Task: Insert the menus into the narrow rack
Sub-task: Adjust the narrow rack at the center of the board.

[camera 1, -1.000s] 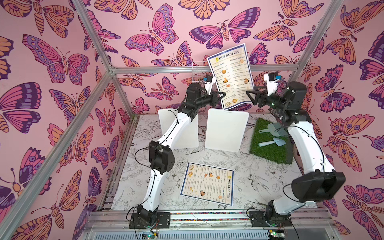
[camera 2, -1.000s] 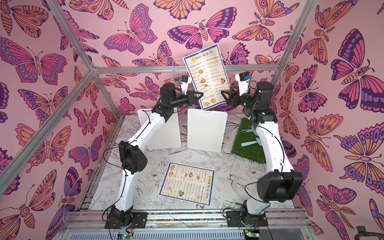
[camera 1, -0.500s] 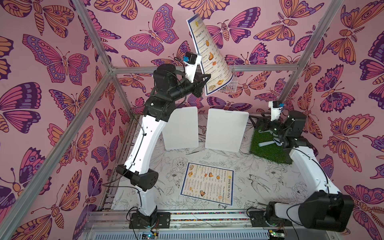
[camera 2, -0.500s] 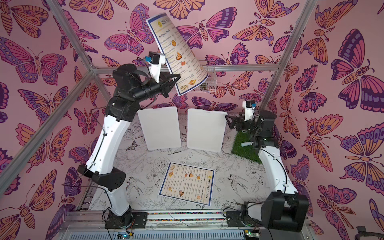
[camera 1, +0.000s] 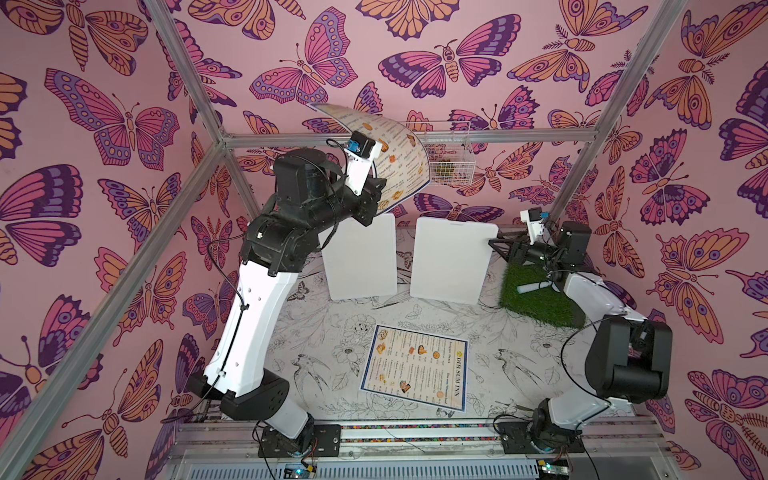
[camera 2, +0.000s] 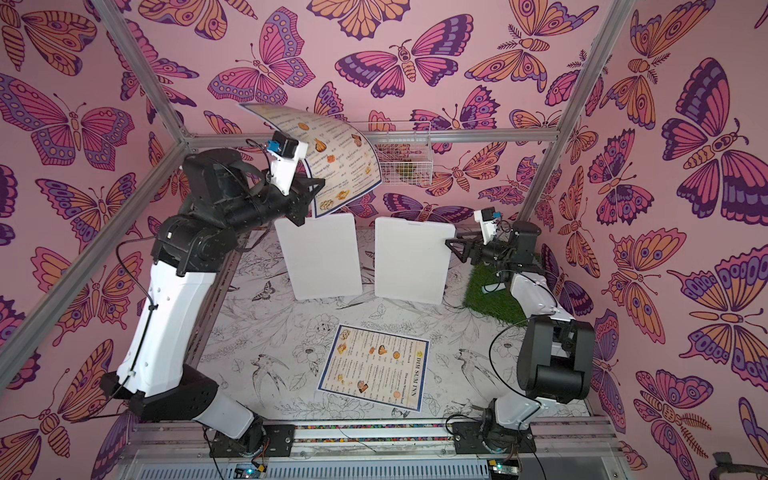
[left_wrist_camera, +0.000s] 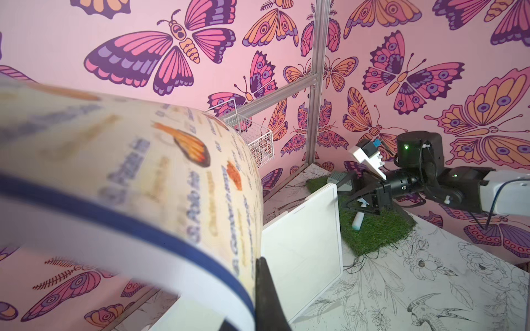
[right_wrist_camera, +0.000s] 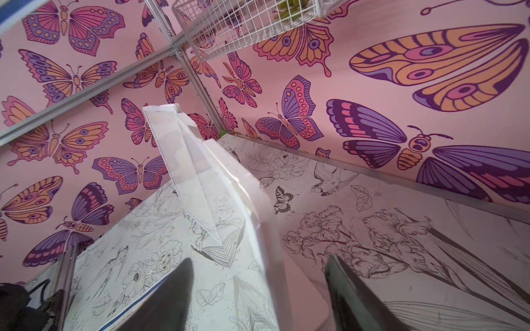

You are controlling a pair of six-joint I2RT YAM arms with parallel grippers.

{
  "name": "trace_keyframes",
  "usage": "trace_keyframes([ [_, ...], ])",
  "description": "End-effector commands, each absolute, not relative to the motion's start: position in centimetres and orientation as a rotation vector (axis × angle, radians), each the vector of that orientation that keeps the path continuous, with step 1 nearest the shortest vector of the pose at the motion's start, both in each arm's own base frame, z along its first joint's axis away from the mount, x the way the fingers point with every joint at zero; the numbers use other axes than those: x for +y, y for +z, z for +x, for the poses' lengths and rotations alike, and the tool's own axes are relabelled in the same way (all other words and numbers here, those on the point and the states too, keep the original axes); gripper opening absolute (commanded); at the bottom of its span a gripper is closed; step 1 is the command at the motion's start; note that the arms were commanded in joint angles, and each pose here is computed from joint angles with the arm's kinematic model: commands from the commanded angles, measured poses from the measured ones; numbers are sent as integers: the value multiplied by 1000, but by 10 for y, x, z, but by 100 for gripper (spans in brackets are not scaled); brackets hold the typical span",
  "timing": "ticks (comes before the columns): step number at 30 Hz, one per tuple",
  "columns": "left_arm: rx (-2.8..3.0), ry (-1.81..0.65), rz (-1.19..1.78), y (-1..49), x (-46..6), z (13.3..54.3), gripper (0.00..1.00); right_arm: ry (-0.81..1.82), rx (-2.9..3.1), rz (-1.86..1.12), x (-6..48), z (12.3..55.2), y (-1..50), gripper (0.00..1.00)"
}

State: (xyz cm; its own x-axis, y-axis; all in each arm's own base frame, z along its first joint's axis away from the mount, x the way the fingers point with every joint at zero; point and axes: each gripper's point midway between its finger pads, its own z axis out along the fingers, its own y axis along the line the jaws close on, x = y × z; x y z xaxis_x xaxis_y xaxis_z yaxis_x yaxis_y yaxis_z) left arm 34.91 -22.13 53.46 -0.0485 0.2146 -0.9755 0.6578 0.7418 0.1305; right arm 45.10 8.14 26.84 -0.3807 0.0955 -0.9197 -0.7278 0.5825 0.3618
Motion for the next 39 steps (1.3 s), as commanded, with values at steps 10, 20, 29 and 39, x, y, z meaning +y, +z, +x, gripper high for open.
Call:
trace_keyframes([
  [10, 1673, -333, 701, 522, -202, 341, 0, 1115, 1642, -775, 119, 432, 289, 42],
  [20, 1676, -331, 700, 521, -201, 339, 0, 1168, 1638, -835, 129, 415, 291, 14],
  [29, 1675, -328, 702, 520, -200, 339, 0, 1235, 1607, -931, 148, 382, 301, 4],
  [39, 1674, -325, 702, 521, -200, 339, 0, 1272, 1613, -1081, 174, 356, 299, 6],
])
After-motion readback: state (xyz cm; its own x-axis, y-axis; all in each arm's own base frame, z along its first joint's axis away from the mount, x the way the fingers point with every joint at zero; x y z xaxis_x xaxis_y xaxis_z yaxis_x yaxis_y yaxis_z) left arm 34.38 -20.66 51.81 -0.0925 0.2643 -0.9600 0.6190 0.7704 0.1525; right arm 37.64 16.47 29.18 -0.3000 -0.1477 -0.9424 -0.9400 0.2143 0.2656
